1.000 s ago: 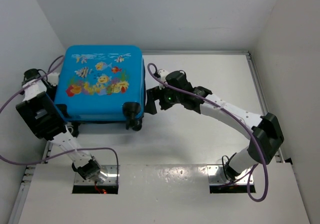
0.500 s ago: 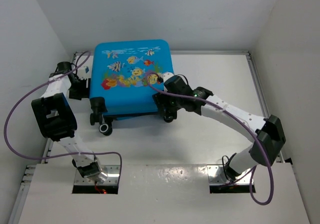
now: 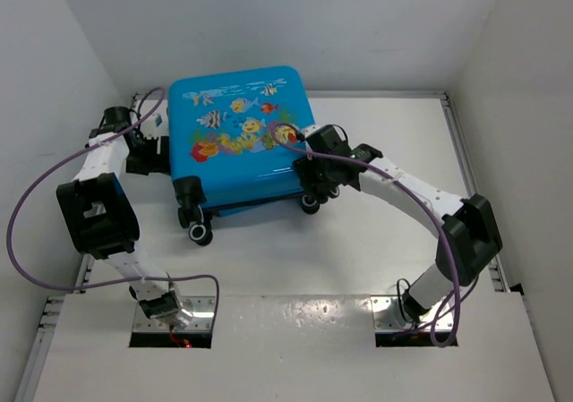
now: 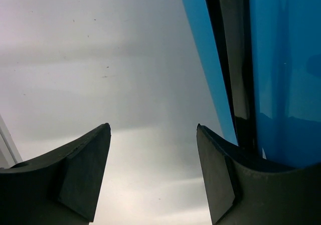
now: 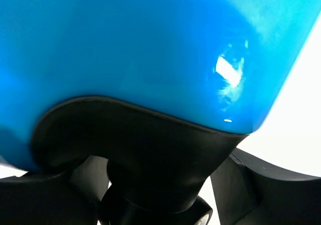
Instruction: Pack the luggage
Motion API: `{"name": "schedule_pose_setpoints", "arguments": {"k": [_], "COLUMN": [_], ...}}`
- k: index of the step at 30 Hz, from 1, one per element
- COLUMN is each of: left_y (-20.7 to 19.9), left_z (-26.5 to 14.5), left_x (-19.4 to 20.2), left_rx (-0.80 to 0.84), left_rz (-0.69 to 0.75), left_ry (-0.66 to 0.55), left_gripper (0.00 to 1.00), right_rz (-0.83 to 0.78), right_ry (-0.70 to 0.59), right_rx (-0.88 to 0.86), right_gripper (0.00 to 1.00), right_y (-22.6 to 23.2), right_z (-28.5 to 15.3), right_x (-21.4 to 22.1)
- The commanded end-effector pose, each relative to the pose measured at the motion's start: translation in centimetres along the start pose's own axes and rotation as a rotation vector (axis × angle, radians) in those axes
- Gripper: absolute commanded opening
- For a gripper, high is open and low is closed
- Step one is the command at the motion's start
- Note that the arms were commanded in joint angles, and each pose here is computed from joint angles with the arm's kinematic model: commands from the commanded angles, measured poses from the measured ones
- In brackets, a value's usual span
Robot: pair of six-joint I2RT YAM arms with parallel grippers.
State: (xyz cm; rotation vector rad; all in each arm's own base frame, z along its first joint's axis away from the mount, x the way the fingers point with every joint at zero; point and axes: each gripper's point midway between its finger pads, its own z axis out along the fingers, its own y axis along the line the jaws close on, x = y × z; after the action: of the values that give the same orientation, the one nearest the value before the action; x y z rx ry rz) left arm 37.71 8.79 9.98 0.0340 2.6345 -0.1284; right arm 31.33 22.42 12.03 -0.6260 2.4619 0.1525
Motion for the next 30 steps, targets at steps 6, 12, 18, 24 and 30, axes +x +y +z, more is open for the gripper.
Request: {"name": "schedule_pose_setpoints", "arguments": {"k": [6, 12, 18, 24, 30], "left_y": [-2.1, -2.8, -2.8, -2.5, -1.2], "left_z": [-0.1, -0.4, -0.9, -1.8, -2.1], "left_x": [0.0, 0.2, 0.1, -0.3, 1.0], "left_rx": [0.058, 0.147, 0.168, 0.178, 0.177], "left_rz": [-0.012, -0.046, -0.054, -0.059, -0.11], "left_ry": [-0.045, -0.11, -0.149, -0.193, -0.202], "left_gripper": [0.74, 0.74, 0.75, 0.76, 0.77], "right_rz": [-0.243, -0.275, -0.281, -0.192, -0.165], "right_ry": [-0.515, -0.556, -0.566, -0.441, -0.38], "right_rx": [0.023, 0.064, 0.122, 0.104, 0.096], "right_gripper": [0.0, 0.0, 0.0, 0.0, 0.0], "right_y": [0.8, -0.6, -2.8, -4.9, -4.7], "right_z": [-7.9, -7.4, -4.6, 0.3, 2.6], "right_x": [-13.2, -14.3, -13.7, -10.5, -9.3]}}
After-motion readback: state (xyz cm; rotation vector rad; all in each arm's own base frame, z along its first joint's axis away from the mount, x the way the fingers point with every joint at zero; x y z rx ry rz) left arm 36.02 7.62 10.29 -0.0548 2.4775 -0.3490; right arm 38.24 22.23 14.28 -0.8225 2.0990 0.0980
